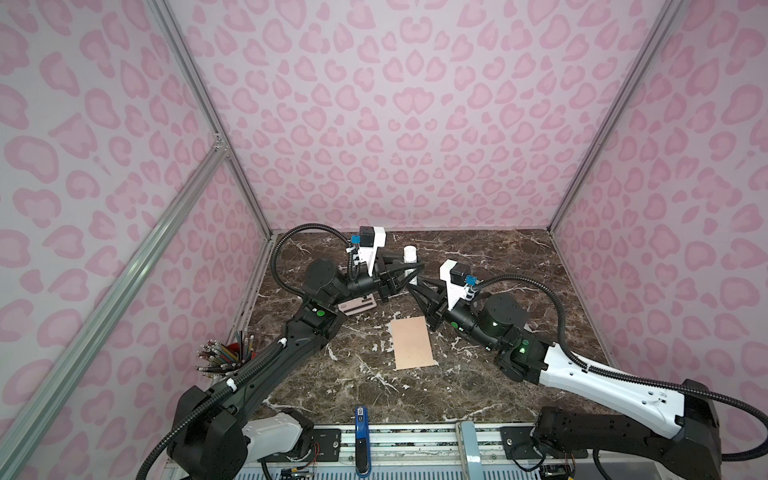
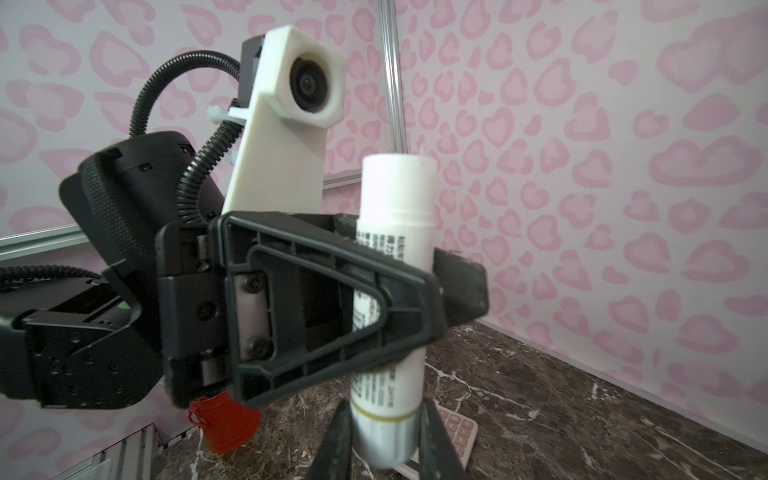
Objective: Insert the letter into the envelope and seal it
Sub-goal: 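Draw the right gripper back from the glue stick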
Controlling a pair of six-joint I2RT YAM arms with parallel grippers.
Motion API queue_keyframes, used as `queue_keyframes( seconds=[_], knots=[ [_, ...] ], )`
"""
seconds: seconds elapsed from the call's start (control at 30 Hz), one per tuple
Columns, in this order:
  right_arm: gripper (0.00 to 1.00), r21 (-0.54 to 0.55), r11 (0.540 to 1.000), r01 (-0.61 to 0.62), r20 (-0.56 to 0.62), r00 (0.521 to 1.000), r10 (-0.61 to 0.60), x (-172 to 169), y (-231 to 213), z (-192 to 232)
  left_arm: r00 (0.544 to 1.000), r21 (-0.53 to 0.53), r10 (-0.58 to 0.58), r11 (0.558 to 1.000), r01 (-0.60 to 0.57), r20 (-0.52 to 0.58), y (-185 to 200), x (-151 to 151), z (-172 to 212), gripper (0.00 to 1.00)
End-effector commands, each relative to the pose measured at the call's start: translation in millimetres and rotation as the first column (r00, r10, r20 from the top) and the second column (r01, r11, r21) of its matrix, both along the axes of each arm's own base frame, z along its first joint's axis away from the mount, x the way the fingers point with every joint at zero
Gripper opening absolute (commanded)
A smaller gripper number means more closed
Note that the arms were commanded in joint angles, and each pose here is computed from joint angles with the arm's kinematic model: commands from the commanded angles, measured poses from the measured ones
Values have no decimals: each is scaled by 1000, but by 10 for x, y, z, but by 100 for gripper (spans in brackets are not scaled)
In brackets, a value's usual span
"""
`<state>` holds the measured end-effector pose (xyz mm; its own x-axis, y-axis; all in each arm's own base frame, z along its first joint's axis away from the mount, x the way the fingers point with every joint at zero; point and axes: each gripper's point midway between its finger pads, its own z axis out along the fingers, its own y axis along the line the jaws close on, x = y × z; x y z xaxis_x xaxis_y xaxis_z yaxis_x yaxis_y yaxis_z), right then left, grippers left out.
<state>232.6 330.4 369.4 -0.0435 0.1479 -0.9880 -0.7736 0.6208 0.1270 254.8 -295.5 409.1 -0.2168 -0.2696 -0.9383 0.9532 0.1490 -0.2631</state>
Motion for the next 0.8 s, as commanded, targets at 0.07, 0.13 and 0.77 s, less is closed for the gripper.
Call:
queue_keyframes(
  seconds=[0.07,0.13,0.77],
  knots=[
    [19,13,999,46,129,991,-47,-124,89,276,996,21,74,997,-73,-44,12,142,-112,4],
    [19,18,996,85,138,987,-87,-138,104,311,996,19,79,997,-78,-42,18,142,-106,4],
    [29,-29,968,250,173,955,-242,-310,184,340,988,10,150,989,-149,-43,84,215,-97,4]
  ],
)
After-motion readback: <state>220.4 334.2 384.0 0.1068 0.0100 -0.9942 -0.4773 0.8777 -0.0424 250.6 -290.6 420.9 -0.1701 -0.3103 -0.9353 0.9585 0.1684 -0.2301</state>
